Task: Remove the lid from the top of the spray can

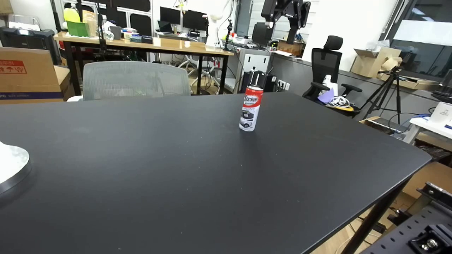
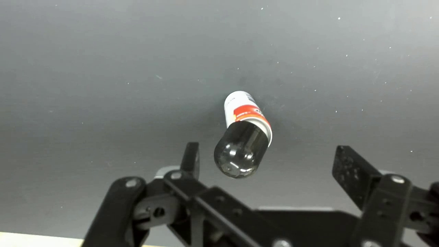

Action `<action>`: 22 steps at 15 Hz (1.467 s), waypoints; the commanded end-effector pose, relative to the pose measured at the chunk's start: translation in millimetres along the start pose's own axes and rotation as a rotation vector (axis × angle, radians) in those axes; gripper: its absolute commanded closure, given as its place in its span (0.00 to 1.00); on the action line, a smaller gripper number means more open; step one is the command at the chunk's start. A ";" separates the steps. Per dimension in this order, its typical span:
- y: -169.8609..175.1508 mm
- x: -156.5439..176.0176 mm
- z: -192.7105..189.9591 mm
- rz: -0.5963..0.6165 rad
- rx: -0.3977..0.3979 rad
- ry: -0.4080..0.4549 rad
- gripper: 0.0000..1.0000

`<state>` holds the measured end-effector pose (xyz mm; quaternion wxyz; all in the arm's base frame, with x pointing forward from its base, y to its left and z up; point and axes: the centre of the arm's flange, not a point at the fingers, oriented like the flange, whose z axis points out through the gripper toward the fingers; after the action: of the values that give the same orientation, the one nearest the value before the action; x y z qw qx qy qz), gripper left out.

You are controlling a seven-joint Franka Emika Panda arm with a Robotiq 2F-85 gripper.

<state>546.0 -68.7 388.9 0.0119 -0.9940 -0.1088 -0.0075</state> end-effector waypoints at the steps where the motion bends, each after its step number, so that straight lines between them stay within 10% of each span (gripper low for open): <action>1: 13.2 9.4 17.2 -0.005 0.000 -0.036 0.00; 22: 12.6 59.7 94.5 -0.085 0.007 0.016 0.00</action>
<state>599.8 -63.2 292.4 0.0006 -0.9887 -0.1484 -0.0193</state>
